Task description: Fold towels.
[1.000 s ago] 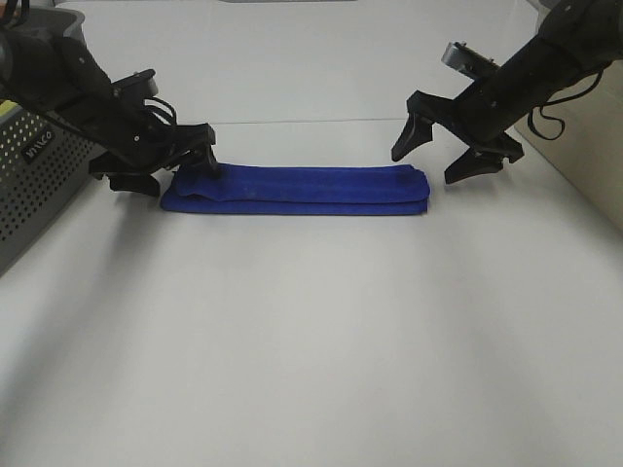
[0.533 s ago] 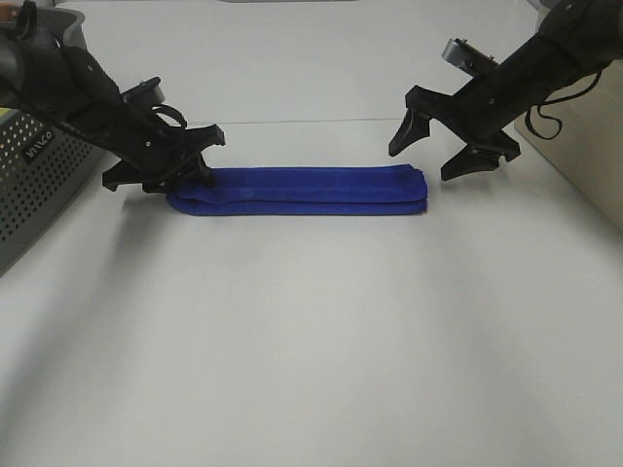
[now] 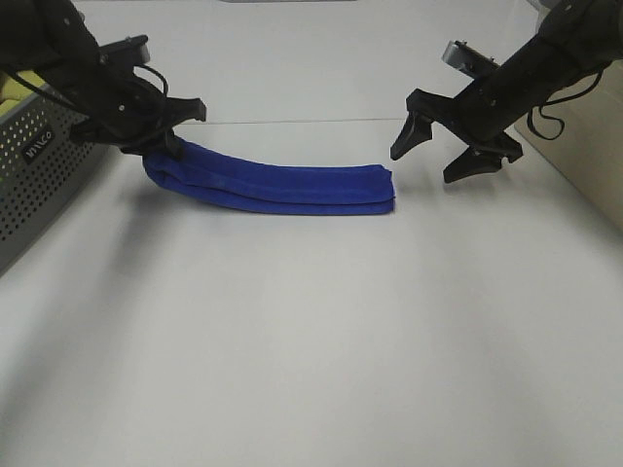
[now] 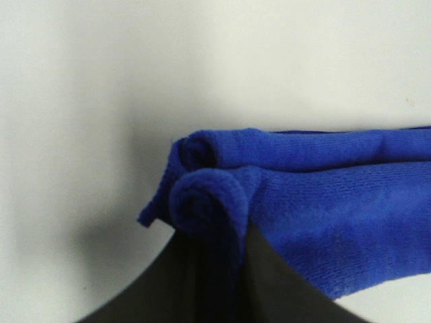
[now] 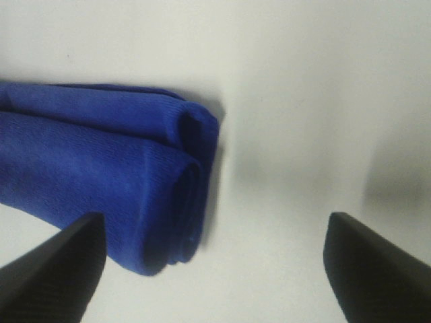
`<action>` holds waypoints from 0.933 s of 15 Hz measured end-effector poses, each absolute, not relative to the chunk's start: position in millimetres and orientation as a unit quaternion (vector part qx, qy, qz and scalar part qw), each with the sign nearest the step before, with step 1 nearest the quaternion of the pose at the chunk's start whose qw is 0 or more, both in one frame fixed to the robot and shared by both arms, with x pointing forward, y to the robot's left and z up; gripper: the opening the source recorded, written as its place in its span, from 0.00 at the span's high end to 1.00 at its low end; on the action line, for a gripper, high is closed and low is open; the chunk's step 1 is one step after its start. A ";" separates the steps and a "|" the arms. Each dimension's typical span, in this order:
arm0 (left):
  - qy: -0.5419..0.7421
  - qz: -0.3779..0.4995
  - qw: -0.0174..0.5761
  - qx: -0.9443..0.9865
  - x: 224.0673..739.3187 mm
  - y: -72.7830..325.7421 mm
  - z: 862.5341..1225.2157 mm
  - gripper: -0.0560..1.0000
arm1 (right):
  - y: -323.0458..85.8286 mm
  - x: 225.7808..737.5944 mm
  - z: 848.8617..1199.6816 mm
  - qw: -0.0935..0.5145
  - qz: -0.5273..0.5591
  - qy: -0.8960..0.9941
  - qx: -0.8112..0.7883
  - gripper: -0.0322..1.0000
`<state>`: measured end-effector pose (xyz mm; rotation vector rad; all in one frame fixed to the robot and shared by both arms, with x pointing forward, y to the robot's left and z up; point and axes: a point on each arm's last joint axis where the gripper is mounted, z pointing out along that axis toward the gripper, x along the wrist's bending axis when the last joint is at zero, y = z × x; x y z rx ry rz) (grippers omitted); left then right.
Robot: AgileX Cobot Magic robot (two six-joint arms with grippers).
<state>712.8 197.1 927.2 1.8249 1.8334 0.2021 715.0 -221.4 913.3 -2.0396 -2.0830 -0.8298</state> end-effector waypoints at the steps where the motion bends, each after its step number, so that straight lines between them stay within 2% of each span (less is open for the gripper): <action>1: 0.677 0.079 0.266 0.681 710.0 198.4 940.2 0.85 | -221.5 714.6 913.2 0.057 -0.271 -0.686 -0.672 0.17; 5: 0.679 0.053 0.260 0.684 708.8 188.2 987.6 0.85 | -221.1 712.7 912.7 0.067 -0.265 -0.684 -0.676 0.17; 8: 0.673 0.029 0.277 0.686 706.2 143.5 1006.3 0.85 | -220.3 709.6 912.3 0.081 -0.256 -0.688 -0.674 0.17; 12: 0.666 -0.021 0.267 0.696 716.9 87.1 974.3 0.85 | -220.3 709.5 912.2 0.082 -0.255 -0.689 -0.674 0.17; 14: 0.659 -0.038 0.279 0.698 721.0 63.8 961.0 0.85 | -220.1 708.6 912.1 0.086 -0.252 -0.690 -0.673 0.17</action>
